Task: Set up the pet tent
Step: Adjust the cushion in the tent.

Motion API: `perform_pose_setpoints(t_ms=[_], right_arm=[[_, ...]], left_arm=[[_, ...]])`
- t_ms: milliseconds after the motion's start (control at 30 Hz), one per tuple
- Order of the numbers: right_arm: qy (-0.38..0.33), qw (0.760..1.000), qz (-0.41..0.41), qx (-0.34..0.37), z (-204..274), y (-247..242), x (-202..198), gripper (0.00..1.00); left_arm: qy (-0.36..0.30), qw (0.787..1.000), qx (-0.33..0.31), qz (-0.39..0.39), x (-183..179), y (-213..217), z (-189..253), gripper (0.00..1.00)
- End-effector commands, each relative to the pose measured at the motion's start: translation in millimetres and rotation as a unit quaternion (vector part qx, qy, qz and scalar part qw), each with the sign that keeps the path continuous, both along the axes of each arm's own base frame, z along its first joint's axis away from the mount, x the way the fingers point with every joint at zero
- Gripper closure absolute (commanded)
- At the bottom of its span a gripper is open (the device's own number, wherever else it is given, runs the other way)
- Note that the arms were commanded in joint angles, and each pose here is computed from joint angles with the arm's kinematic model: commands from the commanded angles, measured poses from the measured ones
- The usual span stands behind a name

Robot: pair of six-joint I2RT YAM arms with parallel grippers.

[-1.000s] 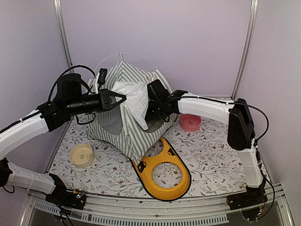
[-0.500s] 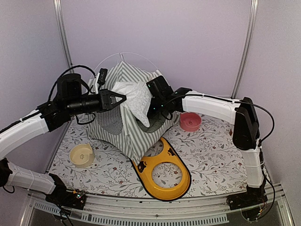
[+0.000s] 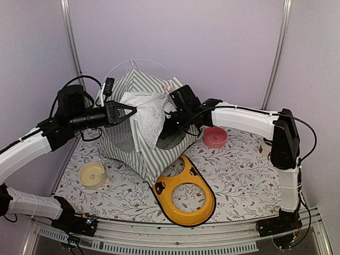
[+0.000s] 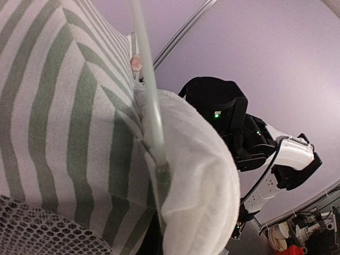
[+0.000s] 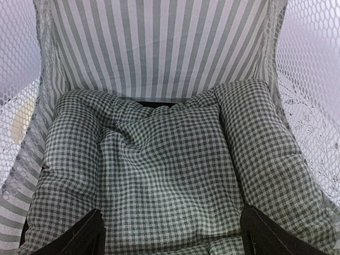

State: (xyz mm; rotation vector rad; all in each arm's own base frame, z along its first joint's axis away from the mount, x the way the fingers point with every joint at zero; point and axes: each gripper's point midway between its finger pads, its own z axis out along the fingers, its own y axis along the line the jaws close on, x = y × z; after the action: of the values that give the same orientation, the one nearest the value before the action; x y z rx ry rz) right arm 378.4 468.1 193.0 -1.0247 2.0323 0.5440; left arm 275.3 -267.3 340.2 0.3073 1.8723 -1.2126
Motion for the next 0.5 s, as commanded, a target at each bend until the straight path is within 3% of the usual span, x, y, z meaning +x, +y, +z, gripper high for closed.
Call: perform_pose_setpoints(t_ms=[0, 167, 467], right_arm=[[0.007, 0.999, -0.035, 0.006, -8.0, -4.7, 12.2, 0.1], [0.034, 0.999, -0.02, -0.031, -58.5, -4.4, 8.9, 0.09], [0.083, 0.994, -0.015, -0.065, -119.9, -4.8, -1.4, 0.09]], left_arm=[[-0.043, 0.999, -0.021, -0.01, -0.6, 8.0, 21.7, 1.0], [-0.006, 1.0, -0.001, -0.027, -4.1, 9.7, -17.0, 1.0], [0.034, 0.999, -0.002, -0.04, -8.5, 7.3, -49.1, 1.0]])
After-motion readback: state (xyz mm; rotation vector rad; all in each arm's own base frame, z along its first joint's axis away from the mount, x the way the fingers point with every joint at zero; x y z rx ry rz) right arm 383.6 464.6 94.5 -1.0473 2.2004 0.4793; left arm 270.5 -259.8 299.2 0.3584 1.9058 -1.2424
